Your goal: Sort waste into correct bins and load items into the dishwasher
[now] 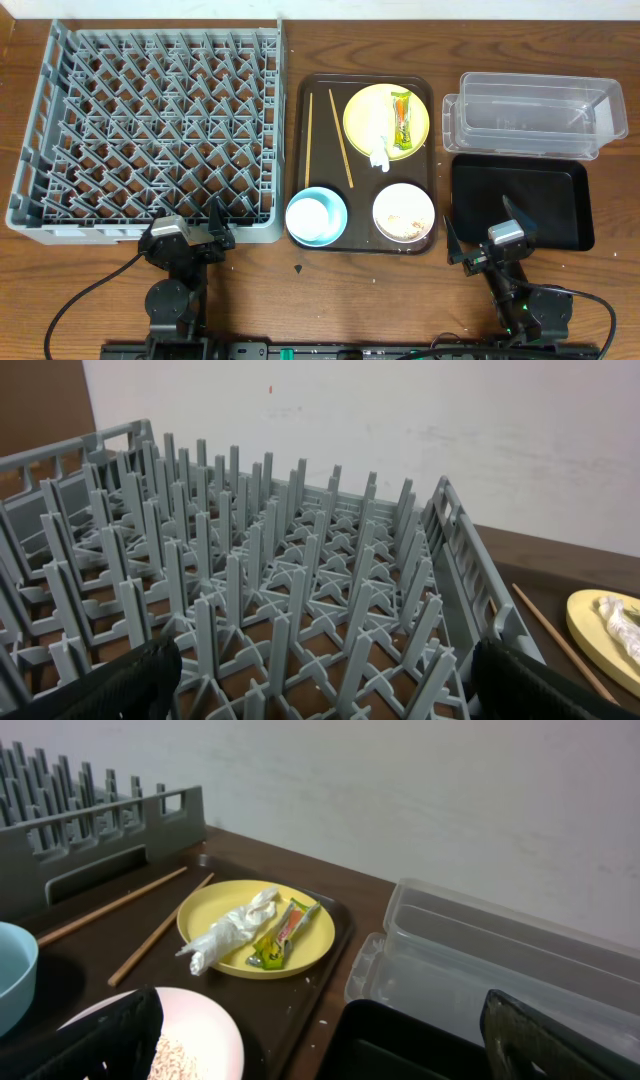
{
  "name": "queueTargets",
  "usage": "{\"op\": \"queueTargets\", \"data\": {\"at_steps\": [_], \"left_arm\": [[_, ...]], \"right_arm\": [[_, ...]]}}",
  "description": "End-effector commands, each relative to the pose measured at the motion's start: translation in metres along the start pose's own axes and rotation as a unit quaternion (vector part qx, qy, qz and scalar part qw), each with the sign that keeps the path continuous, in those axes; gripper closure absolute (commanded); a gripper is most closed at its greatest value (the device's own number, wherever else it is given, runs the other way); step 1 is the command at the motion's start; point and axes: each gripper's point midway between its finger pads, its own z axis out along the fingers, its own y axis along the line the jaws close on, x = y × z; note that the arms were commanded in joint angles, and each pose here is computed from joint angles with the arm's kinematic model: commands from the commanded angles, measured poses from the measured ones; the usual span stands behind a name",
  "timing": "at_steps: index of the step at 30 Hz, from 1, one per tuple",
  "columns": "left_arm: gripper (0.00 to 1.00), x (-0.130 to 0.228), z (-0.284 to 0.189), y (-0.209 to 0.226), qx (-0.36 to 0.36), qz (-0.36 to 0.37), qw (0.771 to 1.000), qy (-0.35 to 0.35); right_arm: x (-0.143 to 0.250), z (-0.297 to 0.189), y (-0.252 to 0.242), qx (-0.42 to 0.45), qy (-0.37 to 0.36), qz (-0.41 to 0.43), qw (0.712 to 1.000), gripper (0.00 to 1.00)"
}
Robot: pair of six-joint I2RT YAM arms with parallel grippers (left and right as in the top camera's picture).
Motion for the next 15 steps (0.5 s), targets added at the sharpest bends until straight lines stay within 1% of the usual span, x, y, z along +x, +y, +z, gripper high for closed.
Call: {"op": "queueTargets", "data": {"at_steps": [1,9,12,13,14,15], "left_arm": [[0.06,0.017,0.001,0.007,-0.015,0.001,1.000,0.027],[0.06,0.018,0.001,0.004,-0.008,0.001,1.000,0.028],[0.07,0.018,0.001,0.004,-0.006,0.001,1.000,0.030],[0.07,0.019,0.001,0.001,0.002,0.000,0.999,0.032],[0.07,0.023,0.000,-0.010,0.034,0.000,0.999,0.041],[0.07,0.021,0.000,-0.015,0.048,-0.001,0.998,0.038]], "right_arm": [[0.000,0.000,0.003,-0.008,0.000,-0.004,1.000,0.01],[0.000,0.000,0.004,-0.008,0.000,-0.003,1.000,0.01],[-0.001,0.000,0.012,-0.033,-0.005,0.000,0.999,0.01],[-0.004,0.000,0.014,-0.039,-0.009,0.009,0.999,0.01],[-0.007,-0.001,0.015,-0.042,-0.016,0.008,0.999,0.01],[-0.009,-0.001,0.016,-0.046,-0.020,0.011,0.999,0.01]]}}
